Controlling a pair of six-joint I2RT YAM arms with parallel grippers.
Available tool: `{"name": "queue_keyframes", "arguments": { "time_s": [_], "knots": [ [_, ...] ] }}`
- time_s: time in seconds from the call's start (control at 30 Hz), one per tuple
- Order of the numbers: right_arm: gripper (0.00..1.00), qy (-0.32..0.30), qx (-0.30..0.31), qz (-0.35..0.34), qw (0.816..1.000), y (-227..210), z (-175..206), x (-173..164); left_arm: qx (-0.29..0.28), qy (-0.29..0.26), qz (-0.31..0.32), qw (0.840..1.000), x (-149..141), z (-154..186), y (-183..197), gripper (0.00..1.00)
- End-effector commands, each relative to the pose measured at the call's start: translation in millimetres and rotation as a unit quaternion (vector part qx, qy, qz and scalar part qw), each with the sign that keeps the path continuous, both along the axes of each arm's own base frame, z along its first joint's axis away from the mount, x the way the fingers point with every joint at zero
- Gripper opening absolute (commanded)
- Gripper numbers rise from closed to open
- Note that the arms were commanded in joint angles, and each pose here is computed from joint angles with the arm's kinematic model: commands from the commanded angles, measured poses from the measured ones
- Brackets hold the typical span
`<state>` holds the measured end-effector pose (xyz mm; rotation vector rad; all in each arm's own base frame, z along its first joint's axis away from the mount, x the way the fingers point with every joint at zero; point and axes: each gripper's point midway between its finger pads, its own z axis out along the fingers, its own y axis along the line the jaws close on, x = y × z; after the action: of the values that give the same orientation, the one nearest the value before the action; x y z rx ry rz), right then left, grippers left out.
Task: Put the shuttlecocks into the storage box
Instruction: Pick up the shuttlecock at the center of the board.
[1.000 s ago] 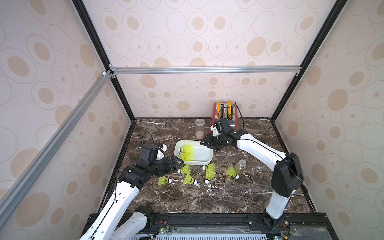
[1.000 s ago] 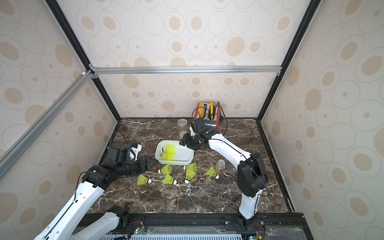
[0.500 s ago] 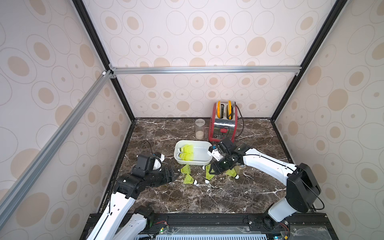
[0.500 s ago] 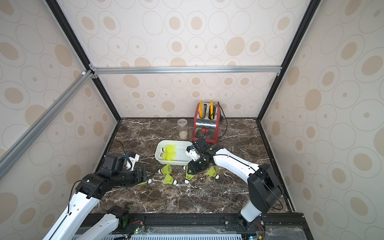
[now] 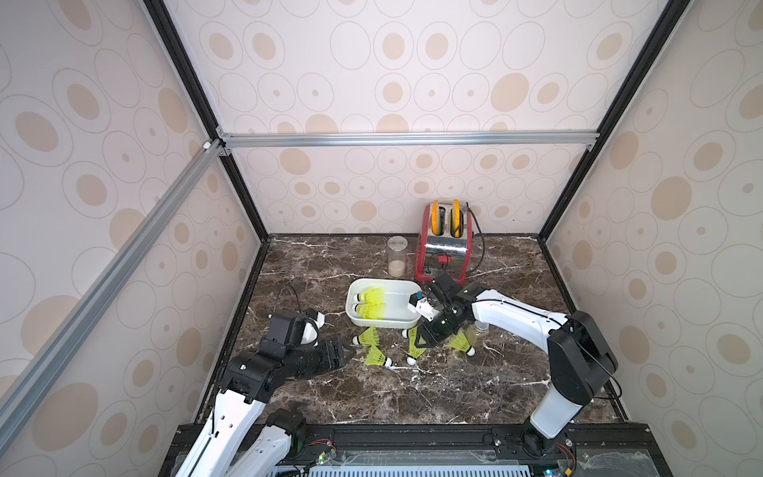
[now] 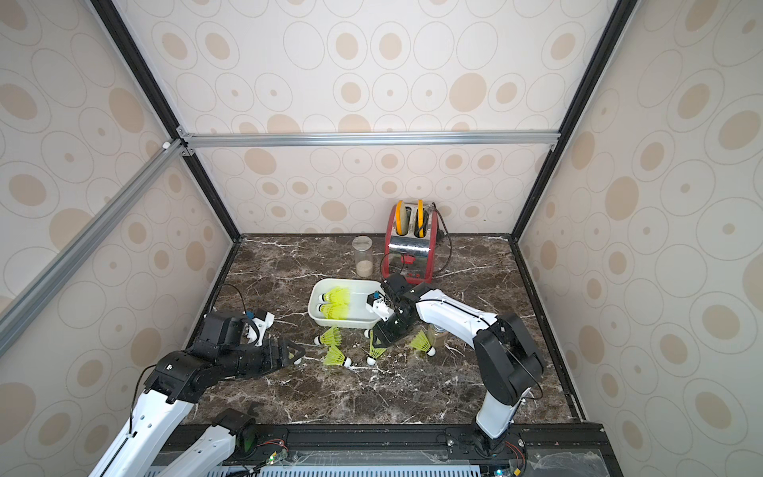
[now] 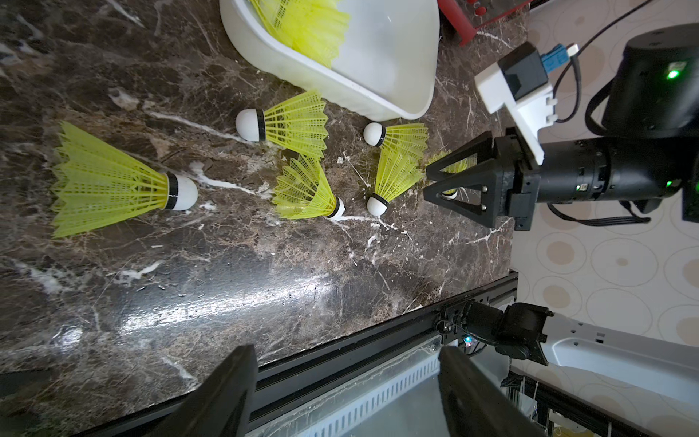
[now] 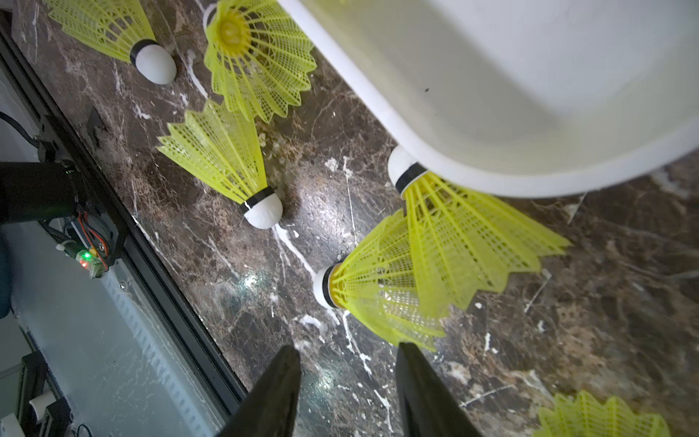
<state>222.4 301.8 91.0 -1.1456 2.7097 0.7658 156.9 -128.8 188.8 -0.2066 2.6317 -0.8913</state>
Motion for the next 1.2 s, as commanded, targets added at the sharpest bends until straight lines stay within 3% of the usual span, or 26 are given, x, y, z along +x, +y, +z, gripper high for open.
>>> {"name": "queue_keyframes", "arguments": {
  "time_s": [0.0,0.23,0.43,0.77,1.17],
  "knots": [
    [0.47,-0.003,-0.001,0.014,1.000,5.7,4.7,5.7,0.005,-0.008,-0.012,1.000,-0.1,4.4,-0.7,0.78],
    [0.46,0.020,-0.014,0.022,0.999,9.7,-6.8,12.0,-0.001,-0.003,-0.021,1.000,1.5,2.3,-5.0,0.78],
    [0.43,0.040,-0.015,0.029,0.999,8.7,-11.8,4.3,-0.045,0.013,-0.051,0.998,-4.3,-3.8,-20.9,0.78],
    [0.43,0.066,-0.019,0.039,0.997,8.4,-23.8,-1.6,-0.050,0.018,-0.052,0.997,-6.1,-5.5,-21.8,0.78],
    [0.31,0.100,-0.016,0.030,0.994,4.5,-31.9,-16.1,-0.051,0.013,-0.054,0.997,-2.4,-0.9,-23.3,0.78]
  ]
}}
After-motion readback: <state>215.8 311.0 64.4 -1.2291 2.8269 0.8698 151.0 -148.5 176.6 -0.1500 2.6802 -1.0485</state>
